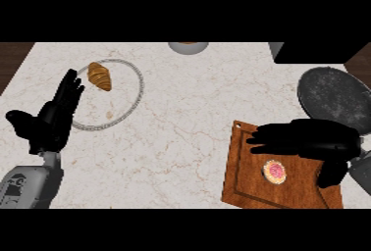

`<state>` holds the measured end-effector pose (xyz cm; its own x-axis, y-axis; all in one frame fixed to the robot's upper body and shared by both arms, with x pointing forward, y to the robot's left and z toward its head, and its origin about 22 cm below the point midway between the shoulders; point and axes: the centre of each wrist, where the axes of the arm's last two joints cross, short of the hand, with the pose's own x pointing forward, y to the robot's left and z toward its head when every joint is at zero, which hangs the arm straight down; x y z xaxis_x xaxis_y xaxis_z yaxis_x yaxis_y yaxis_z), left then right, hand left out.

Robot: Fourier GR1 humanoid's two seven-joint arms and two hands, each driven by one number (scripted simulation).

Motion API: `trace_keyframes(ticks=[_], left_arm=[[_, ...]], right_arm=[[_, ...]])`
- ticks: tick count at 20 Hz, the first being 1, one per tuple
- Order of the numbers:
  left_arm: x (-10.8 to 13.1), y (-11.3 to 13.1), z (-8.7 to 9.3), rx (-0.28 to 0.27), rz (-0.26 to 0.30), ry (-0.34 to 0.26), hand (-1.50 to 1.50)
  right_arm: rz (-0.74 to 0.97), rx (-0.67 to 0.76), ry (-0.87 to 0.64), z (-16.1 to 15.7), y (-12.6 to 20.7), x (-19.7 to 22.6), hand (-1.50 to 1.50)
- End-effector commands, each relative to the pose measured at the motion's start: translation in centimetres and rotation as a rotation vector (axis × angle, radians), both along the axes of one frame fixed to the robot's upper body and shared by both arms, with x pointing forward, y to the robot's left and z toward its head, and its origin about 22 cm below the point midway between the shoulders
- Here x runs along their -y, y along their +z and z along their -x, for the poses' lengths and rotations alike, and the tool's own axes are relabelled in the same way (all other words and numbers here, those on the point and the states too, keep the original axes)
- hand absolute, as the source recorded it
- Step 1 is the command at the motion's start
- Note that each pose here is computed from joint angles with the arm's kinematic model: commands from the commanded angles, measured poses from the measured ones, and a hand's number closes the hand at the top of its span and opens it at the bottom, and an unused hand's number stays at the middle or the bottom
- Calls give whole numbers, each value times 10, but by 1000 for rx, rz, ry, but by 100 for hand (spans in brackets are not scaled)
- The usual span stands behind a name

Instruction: Pick the cupcake from the cutting board and place it in the pan

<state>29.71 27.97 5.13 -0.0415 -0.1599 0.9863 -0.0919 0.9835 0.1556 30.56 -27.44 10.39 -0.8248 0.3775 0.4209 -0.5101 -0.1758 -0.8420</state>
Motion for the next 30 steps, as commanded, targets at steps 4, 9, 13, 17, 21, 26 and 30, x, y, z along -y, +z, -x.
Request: trace_keyframes(ticks=[4,9,13,17,21,26,30], left_arm=[[-9,-9,-1,8,-2,6,0],[9,14,-6,14,-1,-3,0],[5,-7,11,5,-7,24,0],[8,-14,8,2,0,-3,0],[23,-4,-2,9,1,13,0],[8,-18,-4,-7,-8,1,0],[-2,-2,-2,8,15,6,0]], right_arm=[[118,70,36,3,-11,-11,-150],[201,102,41,-7,-21,-9,-150],[198,93,44,4,-25,-8,-150],[205,88,44,-7,-29,-18,-150],[232,121,61,11,-49,-30,-150],[281,117,58,1,-45,-27,-150],[306,118,66,26,-82,-44,-150]])
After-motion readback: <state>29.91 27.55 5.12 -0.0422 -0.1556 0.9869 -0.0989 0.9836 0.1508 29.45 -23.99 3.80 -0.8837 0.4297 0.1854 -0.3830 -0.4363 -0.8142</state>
